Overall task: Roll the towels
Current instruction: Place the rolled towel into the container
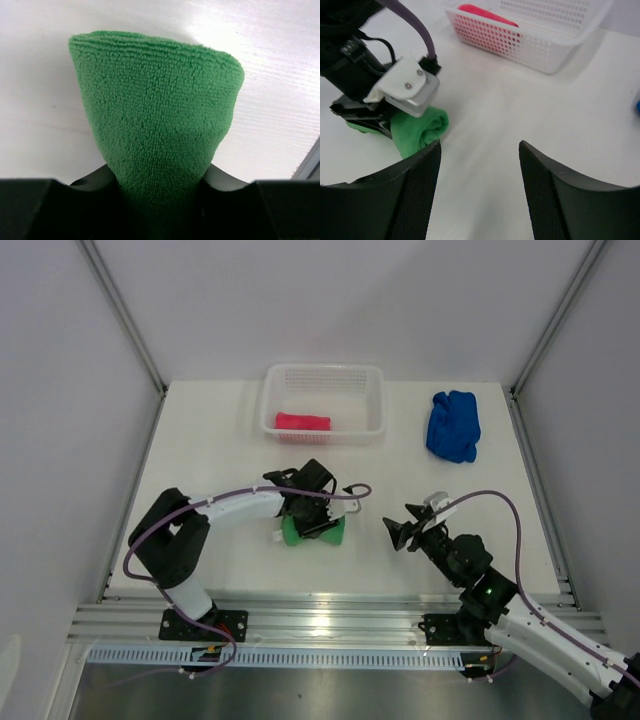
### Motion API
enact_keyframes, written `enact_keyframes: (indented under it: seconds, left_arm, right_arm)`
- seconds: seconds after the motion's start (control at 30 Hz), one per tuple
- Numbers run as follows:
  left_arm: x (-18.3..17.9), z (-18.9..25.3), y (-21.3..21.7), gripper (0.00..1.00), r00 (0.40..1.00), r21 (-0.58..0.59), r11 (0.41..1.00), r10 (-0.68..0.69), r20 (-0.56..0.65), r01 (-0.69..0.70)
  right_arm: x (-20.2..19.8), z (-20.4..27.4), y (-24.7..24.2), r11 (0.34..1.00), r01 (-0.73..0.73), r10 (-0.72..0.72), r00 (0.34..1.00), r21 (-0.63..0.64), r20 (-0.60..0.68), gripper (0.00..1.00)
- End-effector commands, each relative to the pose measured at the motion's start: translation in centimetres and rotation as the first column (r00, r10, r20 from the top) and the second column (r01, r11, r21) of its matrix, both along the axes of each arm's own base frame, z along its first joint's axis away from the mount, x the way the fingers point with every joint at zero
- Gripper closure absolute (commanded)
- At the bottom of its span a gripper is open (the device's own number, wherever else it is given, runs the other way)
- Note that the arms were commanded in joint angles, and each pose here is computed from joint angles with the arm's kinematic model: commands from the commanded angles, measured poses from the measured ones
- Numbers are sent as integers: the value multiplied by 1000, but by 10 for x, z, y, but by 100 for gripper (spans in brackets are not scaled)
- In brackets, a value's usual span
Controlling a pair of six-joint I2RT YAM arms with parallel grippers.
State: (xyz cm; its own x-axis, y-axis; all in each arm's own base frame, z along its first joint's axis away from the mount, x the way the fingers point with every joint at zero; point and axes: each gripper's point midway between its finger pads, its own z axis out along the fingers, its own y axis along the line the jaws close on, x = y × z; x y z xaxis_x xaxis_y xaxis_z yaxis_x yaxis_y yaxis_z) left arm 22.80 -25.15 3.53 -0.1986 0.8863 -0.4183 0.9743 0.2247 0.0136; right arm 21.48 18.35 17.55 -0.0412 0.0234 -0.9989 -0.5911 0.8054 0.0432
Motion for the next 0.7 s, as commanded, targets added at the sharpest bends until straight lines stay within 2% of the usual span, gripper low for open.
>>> enact_keyframes:
  seconds: [0.0, 0.23, 0.37, 0.43, 0.6, 0.67]
  left_arm:
    - [18, 30, -5, 92, 995, -53, 994, 92, 27, -91]
    - [61, 111, -11, 91, 963, -205, 960, 224, 152, -191]
    - [82, 164, -18, 89, 930, -307, 939, 245, 273, -158]
    - [96, 183, -15, 89, 902, -314, 940, 247, 353, -134]
    - [130, 210, -6, 88, 854, -314, 944, 241, 460, -98]
    - [156, 224, -2, 87, 818, -332, 938, 269, 509, -101]
  right_arm:
    - [7, -5, -24, 990, 141, -143, 985, -26, -96, 33]
    - [12, 14, -27, 981, 192, -190, 973, 7, -130, 33]
    - [10, 17, -27, 983, 181, -180, 975, 2, -132, 33]
    - [10, 18, -27, 984, 176, -175, 976, -6, -126, 33]
    - [9, 29, -26, 987, 158, -160, 982, -33, -100, 33]
    - [10, 37, -24, 988, 149, -151, 985, -37, -80, 33]
